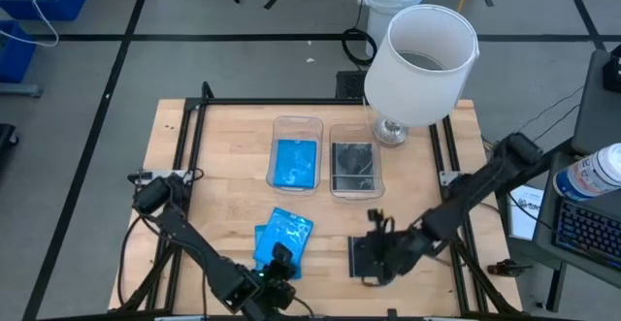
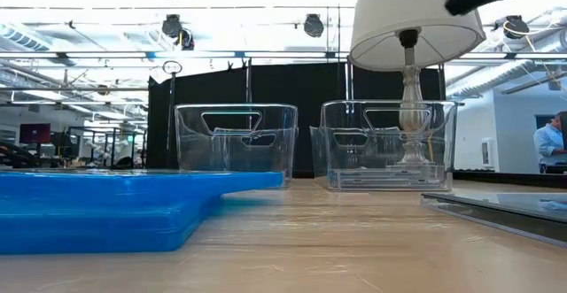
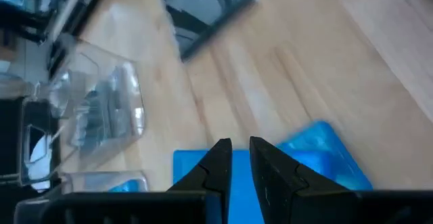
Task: Pick & place jewel cases by type
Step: Put the blue cd case into the left transparent bin
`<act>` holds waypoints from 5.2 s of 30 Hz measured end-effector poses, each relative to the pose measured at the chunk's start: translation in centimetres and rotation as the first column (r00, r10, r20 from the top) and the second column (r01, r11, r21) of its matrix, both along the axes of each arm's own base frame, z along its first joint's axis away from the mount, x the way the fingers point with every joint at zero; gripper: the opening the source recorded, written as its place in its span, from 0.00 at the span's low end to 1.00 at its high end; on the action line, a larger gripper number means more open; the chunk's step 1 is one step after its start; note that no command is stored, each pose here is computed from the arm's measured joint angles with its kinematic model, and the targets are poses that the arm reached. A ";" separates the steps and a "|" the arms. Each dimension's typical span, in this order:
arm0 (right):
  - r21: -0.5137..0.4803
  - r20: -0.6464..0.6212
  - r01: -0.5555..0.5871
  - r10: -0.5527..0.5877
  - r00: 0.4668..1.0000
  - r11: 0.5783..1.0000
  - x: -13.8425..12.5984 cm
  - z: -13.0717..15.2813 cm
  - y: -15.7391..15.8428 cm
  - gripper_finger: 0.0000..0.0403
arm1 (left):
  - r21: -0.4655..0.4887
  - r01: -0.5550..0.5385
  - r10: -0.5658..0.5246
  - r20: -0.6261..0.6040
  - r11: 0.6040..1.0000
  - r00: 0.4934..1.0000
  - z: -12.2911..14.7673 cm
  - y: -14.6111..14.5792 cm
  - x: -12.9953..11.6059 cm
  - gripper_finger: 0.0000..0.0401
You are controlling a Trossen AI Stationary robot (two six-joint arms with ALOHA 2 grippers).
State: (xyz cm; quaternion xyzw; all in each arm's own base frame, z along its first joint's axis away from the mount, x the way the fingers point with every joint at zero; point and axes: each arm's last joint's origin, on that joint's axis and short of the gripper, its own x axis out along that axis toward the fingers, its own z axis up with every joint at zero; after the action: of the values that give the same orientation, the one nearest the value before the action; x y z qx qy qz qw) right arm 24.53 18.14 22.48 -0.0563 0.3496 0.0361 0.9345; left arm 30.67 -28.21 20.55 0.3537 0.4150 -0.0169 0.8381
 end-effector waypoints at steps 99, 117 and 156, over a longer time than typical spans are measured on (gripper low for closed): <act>0.672 -0.186 0.611 -0.703 0.686 0.418 10.9 -10.8 -6.2 0.48 | 0.029 -0.140 0.143 -0.164 0.990 0.976 -5.9 7.7 -11.4 0.16; 0.679 -0.232 0.629 -0.703 0.672 0.377 11.2 -12.6 -6.0 0.48 | 0.062 -0.096 0.108 -0.228 0.993 0.968 -8.1 10.6 -10.0 0.16; 0.762 -0.145 0.487 -0.620 0.771 0.427 11.9 -11.4 -5.3 0.43 | -0.041 -0.024 0.017 -0.175 0.999 0.984 -7.1 10.4 -7.3 0.16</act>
State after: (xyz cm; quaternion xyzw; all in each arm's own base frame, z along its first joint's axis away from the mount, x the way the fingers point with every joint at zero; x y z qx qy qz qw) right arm 36.48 12.81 11.03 0.4592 0.2236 -0.1338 0.8492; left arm 23.41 -17.84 13.47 0.3285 0.4902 -0.0483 0.8059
